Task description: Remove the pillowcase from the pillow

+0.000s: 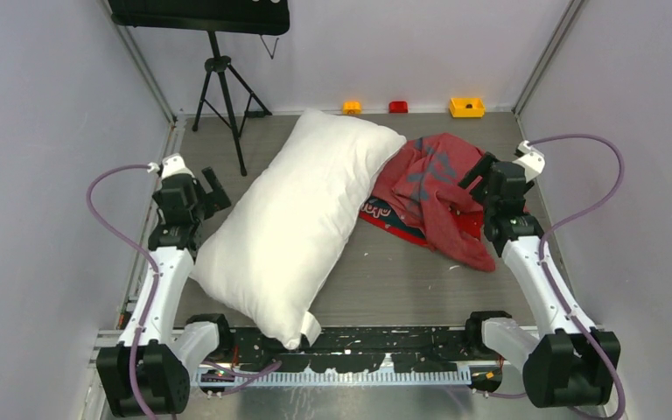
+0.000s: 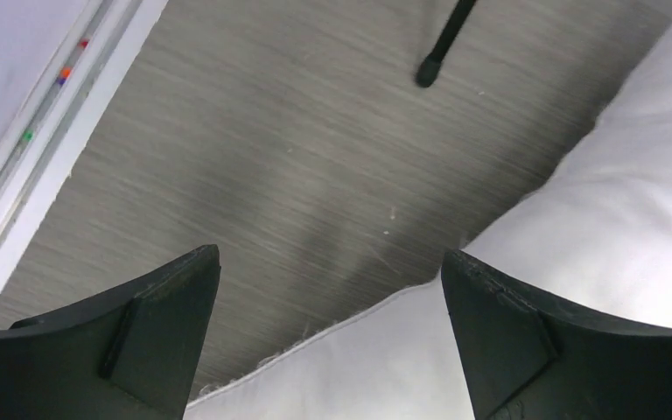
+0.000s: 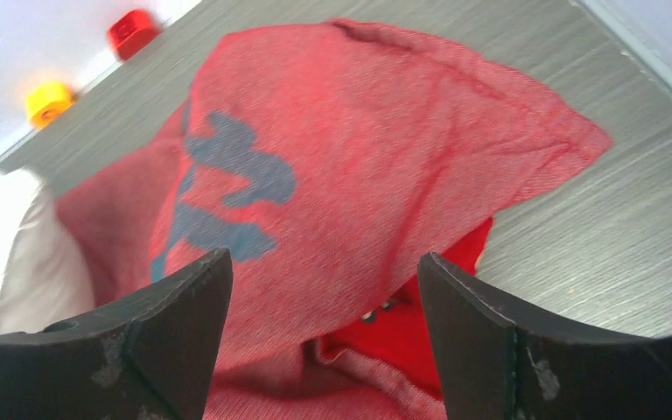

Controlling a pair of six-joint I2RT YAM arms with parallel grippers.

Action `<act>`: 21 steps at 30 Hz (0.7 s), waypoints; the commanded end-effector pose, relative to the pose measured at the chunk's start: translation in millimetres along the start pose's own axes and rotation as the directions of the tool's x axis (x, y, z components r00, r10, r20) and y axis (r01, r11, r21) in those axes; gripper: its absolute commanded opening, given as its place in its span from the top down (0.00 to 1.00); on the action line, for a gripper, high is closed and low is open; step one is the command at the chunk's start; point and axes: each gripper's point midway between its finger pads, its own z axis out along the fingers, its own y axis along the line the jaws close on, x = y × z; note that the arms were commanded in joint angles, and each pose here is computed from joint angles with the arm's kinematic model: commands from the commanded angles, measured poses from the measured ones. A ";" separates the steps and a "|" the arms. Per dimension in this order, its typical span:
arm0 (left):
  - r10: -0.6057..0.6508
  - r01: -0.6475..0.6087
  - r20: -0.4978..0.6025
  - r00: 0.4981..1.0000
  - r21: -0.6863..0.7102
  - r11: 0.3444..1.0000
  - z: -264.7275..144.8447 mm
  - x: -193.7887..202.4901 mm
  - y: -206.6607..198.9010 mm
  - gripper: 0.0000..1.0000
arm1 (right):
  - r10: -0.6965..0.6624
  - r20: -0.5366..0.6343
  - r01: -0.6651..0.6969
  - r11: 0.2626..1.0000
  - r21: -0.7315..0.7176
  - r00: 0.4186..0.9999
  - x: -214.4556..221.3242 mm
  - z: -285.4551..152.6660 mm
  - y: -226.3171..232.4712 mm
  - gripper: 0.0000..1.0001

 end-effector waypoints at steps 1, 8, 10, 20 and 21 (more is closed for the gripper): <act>-0.119 0.120 0.129 0.984 -0.001 0.993 11.3 -7.5 6.7 0.00 | 0.031 0.039 -0.032 0.999 0.004 0.999 -1.2 19.8 -9.2 0.17; -0.096 0.105 0.215 0.972 -0.033 0.994 36.6 27.6 25.1 0.00 | -0.083 0.190 0.096 0.994 -0.059 0.978 20.7 37.3 -20.2 0.07; -0.088 0.097 0.227 0.970 -0.028 0.995 41.1 39.5 28.0 0.00 | -0.152 0.178 0.159 0.987 -0.025 0.972 28.8 42.8 -28.6 0.07; 0.048 -0.058 0.264 0.963 0.032 0.998 75.2 58.4 18.7 0.05 | -0.236 0.232 0.233 0.972 0.044 0.944 64.0 80.3 -52.7 0.07; 0.055 -0.074 0.261 0.964 0.066 0.995 78.7 57.0 10.9 0.06 | -0.243 0.217 0.239 0.970 0.044 0.945 71.5 84.7 -54.8 0.08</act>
